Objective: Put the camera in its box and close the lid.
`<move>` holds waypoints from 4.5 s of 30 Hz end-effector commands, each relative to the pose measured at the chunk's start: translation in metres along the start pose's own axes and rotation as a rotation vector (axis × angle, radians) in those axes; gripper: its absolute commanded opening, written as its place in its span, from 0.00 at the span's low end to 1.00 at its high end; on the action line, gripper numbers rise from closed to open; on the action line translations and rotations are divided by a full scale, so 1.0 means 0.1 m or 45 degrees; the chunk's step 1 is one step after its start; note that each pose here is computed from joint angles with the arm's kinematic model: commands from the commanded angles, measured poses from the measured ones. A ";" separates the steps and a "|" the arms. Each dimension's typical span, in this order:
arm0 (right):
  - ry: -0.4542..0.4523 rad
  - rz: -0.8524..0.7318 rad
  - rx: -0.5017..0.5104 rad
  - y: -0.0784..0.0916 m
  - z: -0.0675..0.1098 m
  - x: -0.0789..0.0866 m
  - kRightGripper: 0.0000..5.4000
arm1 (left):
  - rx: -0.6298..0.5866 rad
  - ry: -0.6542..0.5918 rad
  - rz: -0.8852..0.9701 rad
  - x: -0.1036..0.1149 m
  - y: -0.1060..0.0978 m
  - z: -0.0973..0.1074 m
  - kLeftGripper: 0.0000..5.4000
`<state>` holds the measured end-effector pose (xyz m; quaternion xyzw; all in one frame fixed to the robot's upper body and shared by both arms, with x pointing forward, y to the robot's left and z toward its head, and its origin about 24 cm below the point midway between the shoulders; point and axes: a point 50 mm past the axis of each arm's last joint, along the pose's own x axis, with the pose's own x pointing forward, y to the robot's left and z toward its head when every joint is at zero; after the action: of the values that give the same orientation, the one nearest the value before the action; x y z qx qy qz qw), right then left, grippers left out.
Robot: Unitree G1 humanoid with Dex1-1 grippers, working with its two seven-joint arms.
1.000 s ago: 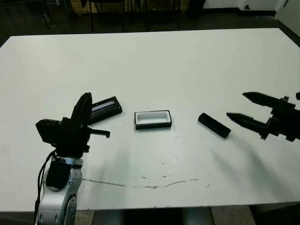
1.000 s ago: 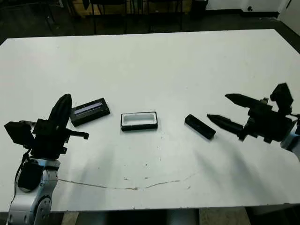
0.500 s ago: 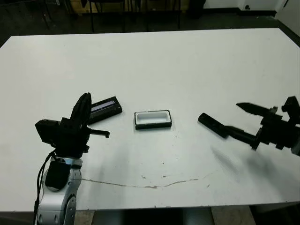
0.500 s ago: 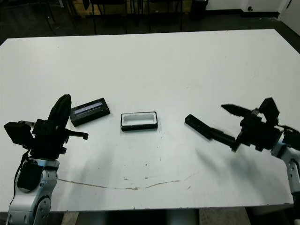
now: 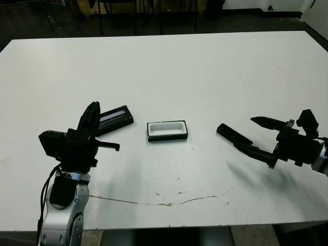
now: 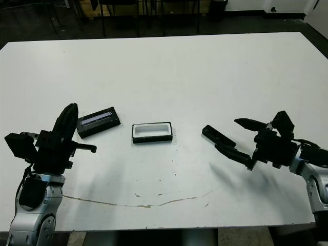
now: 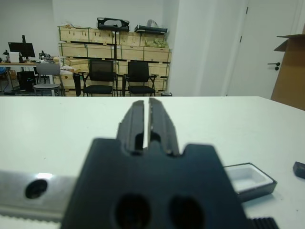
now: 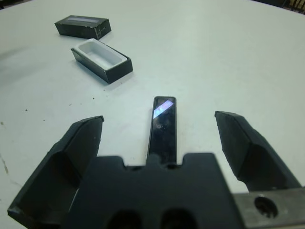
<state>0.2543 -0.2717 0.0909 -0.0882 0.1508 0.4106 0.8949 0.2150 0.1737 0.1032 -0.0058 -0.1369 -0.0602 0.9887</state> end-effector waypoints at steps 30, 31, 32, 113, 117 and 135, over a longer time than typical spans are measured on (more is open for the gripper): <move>0.201 -0.132 0.069 0.22 -0.27 0.04 0.91 | 0.003 0.063 -0.002 -0.04 0.01 -0.08 0.00; 0.198 -0.139 0.070 0.23 -0.28 0.04 0.87 | 0.000 0.063 -0.001 -0.04 0.01 -0.08 0.00; 0.193 -0.144 0.071 0.23 -0.28 0.04 0.84 | -0.001 0.063 -0.001 -0.04 0.01 -0.09 0.00; 0.357 0.665 -0.670 0.21 1.21 1.27 0.07 | -0.002 0.063 -0.013 -0.06 -0.08 -0.10 0.00; 0.386 0.668 -0.671 0.20 1.14 1.31 0.07 | 0.002 0.066 -0.012 -0.07 -0.07 -0.10 0.00; 0.492 0.643 -0.695 0.20 0.99 1.38 0.07 | -0.003 0.073 -0.011 -0.06 -0.08 -0.11 0.00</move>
<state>0.3448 -0.1342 0.1414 -0.3584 0.2090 0.6165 0.6693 0.2115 0.1655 0.0965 -0.0076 -0.1248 -0.0679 0.9898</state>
